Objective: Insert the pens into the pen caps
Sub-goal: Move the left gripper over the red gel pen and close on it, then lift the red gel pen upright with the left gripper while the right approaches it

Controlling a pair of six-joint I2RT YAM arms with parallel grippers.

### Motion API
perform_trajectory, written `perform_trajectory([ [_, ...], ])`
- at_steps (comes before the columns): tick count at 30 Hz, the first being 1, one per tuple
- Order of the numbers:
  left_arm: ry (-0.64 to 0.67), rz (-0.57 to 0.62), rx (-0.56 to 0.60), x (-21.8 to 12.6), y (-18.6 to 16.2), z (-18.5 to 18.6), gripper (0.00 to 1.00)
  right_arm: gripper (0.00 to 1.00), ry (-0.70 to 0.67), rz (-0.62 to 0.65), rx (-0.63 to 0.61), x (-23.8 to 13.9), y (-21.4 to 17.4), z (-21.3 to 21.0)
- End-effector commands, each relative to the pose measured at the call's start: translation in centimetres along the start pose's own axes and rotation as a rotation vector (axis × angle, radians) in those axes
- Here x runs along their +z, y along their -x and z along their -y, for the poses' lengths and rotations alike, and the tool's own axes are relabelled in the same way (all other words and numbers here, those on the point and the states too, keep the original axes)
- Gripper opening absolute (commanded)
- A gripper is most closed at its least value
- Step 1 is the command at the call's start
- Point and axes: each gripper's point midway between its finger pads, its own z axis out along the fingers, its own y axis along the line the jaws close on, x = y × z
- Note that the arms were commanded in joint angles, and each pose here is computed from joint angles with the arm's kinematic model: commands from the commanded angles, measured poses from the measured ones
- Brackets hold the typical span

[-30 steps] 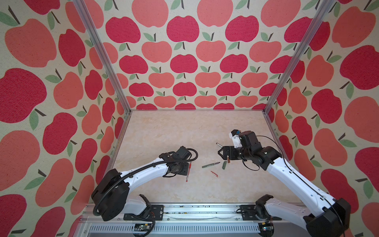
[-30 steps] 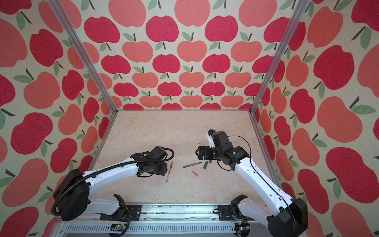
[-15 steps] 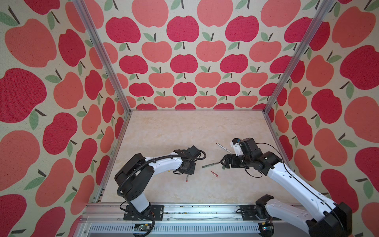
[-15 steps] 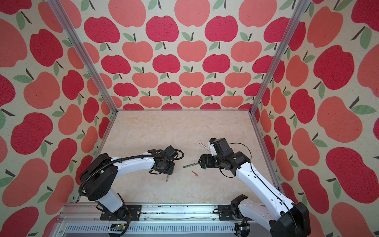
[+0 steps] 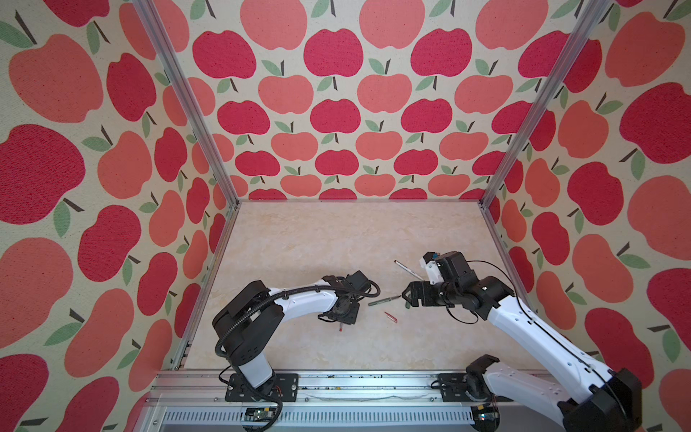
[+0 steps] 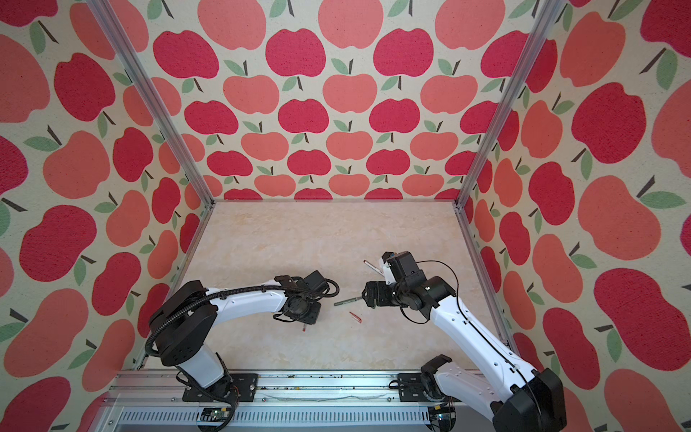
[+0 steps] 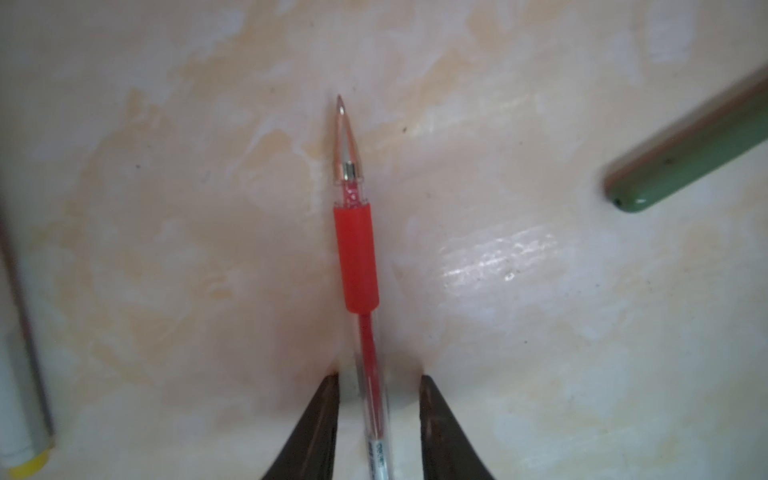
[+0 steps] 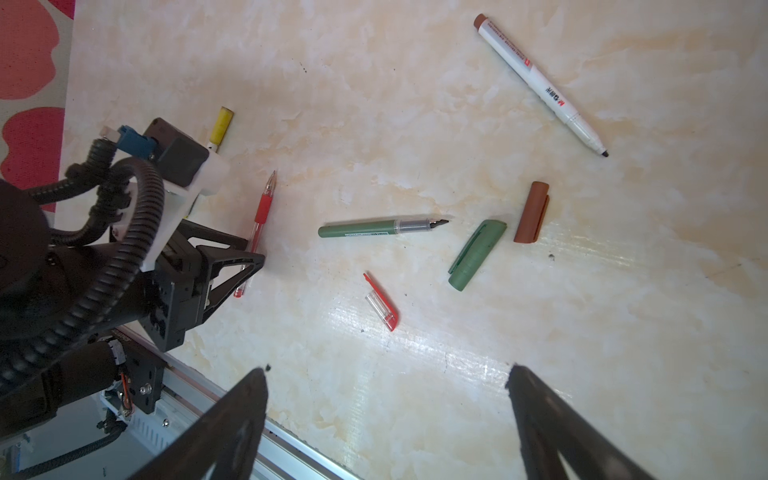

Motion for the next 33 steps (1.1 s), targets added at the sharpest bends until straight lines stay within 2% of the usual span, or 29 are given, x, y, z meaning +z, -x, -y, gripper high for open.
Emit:
perform_trajectory([
  [1,0.039,-0.022,-0.008,-0.1,-0.7,-0.7,0.31,0.93,-0.011,0.019,-0.005,-0.3,0.4,0.1],
  [12,0.057,-0.03,-0.001,1.3,-0.5,-0.8,0.09,0.93,-0.032,0.055,0.003,-1.3,0.6,0.8],
  [14,0.046,-0.026,0.004,1.4,-0.5,-0.7,0.0,0.94,-0.027,0.064,0.031,-1.1,0.7,1.0],
  [21,-0.033,0.055,0.022,0.8,0.9,0.6,0.0,0.93,0.057,0.071,0.123,0.0,1.2,0.0],
  [33,-0.21,0.361,0.047,-4.9,6.5,2.4,0.0,0.93,0.22,0.089,0.239,1.3,2.8,-2.2],
])
